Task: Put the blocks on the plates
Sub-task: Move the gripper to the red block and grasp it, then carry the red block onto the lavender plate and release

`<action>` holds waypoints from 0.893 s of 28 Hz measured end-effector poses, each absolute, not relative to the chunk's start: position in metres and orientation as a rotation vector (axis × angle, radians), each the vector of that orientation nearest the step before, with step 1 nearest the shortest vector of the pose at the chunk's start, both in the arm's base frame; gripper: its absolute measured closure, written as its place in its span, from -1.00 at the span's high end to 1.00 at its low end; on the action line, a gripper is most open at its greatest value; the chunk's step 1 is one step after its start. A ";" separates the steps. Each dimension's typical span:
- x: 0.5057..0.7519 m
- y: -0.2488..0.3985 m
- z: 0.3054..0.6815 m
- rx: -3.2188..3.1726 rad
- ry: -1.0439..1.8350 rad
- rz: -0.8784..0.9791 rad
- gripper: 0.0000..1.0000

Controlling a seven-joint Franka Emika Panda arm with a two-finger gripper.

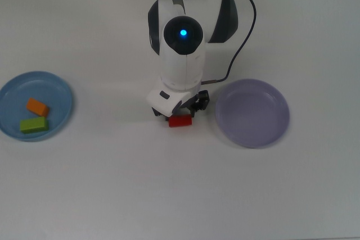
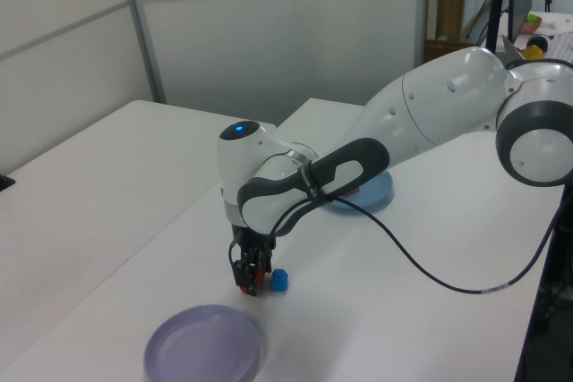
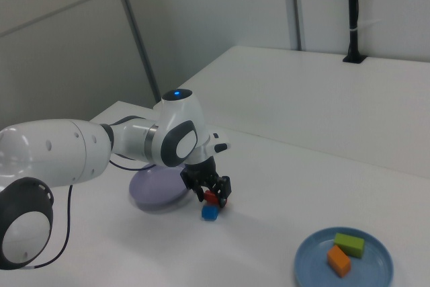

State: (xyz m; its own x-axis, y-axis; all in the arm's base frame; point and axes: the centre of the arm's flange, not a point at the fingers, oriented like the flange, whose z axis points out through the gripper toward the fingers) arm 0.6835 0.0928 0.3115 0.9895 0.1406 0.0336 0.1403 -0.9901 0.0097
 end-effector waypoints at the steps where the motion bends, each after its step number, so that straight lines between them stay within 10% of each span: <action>1: 0.684 0.093 0.312 3.126 0.220 0.055 0.37; 25: 0.672 0.190 0.371 3.115 0.246 0.216 0.32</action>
State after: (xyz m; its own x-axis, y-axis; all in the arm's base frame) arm 0.6720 0.1903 0.3712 0.9782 0.1568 0.1363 0.1554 -0.9876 0.0204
